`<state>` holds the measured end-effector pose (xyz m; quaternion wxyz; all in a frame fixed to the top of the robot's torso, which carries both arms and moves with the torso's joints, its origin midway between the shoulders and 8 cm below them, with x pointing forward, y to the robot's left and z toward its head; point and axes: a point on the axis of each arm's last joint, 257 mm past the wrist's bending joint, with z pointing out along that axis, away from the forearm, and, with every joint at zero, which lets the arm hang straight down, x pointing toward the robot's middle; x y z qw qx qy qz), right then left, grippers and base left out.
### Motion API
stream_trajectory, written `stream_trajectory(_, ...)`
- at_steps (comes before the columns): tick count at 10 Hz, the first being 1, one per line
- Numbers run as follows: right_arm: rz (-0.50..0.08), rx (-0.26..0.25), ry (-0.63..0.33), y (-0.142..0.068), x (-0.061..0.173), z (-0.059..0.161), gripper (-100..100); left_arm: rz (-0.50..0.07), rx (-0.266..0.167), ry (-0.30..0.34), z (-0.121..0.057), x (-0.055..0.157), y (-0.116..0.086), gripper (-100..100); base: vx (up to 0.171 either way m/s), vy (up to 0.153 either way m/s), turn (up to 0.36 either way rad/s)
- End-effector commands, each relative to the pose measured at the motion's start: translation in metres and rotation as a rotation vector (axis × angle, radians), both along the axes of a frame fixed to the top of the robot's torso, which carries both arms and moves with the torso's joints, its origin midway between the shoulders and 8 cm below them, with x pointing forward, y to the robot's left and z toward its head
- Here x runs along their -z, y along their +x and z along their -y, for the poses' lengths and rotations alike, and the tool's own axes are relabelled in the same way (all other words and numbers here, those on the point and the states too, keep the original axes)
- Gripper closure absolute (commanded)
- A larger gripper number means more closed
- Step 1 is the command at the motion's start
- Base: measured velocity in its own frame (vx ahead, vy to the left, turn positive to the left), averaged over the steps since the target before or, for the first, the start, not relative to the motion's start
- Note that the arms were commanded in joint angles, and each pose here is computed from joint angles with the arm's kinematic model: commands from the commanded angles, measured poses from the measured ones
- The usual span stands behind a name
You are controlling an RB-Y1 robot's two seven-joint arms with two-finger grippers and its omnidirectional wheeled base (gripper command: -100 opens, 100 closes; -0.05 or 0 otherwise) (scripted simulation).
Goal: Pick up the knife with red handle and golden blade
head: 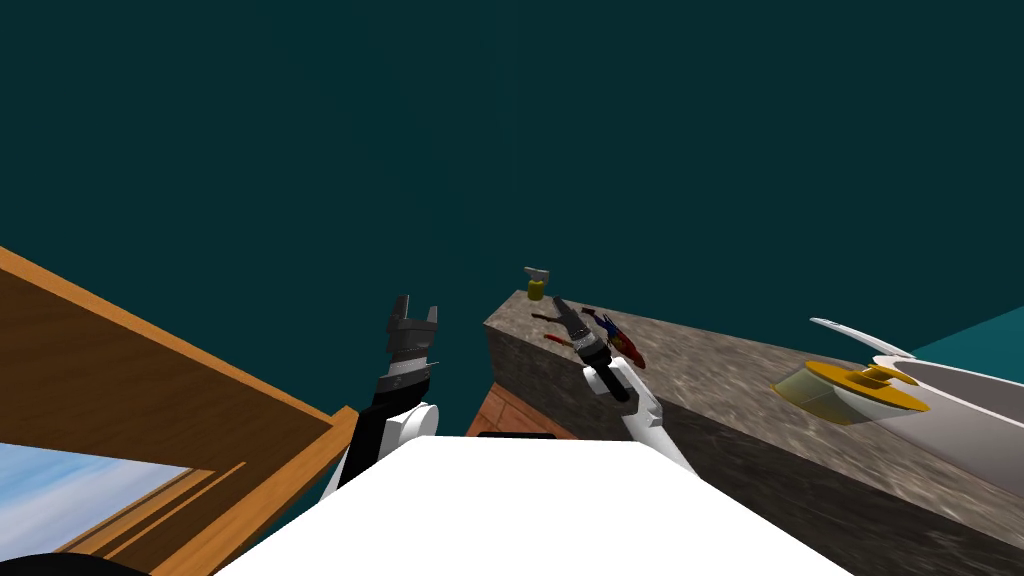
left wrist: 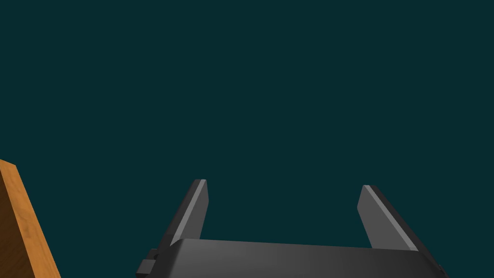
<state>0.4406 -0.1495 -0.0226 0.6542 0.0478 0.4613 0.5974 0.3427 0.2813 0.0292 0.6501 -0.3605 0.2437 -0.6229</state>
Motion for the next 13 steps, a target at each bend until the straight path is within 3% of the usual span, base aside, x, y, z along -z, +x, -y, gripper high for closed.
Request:
stream_trajectory(1, 0.017, -0.040, -0.059, 0.006, 0.003, -0.012, -100, 0.000, 0.000, 0.000, 0.000, 0.000, 0.000, 0, 0.030, -0.034, 0.009)
stream_trajectory(3, 0.022, -0.033, -0.099, 0.007, 0.007, -0.017, -100, 0.000, 0.000, 0.000, 0.000, 0.000, 0.000, 0, 0.022, -0.024, 0.006)
stream_trajectory(6, 0.046, -0.101, -0.215, 0.018, 0.017, -0.038, -100, 0.000, 0.000, 0.000, 0.000, 0.000, 0.000, 0, 0.023, -0.032, 0.017)
stream_trajectory(8, 0.050, -0.093, -0.266, 0.020, 0.024, -0.043, -100, 0.000, 0.000, 0.000, 0.000, 0.000, 0.000, 0, 0.020, -0.025, 0.009)
stream_trajectory(9, 0.057, -0.130, -0.312, 0.025, 0.029, -0.051, -100, 0.000, 0.000, 0.000, 0.000, 0.000, 0.000, 0, 0.013, -0.028, 0.030)
stream_trajectory(11, 0.059, -0.123, -0.353, 0.028, 0.035, -0.054, -100, 0.000, 0.000, 0.000, 0.000, 0.000, 0.000, 0, 0.015, -0.023, 0.012)
stream_trajectory(12, 0.062, -0.159, -0.403, 0.033, 0.042, -0.062, -100, 0.000, 0.000, 0.000, 0.000, 0.000, 0.000, 0, 0.018, -0.031, 0.032)
stream_trajectory(13, 0.063, -0.154, -0.434, 0.035, 0.047, -0.064, -100, 0.000, 0.000, 0.000, 0.000, 0.000, 0.000, 0, 0.021, -0.036, 0.037)
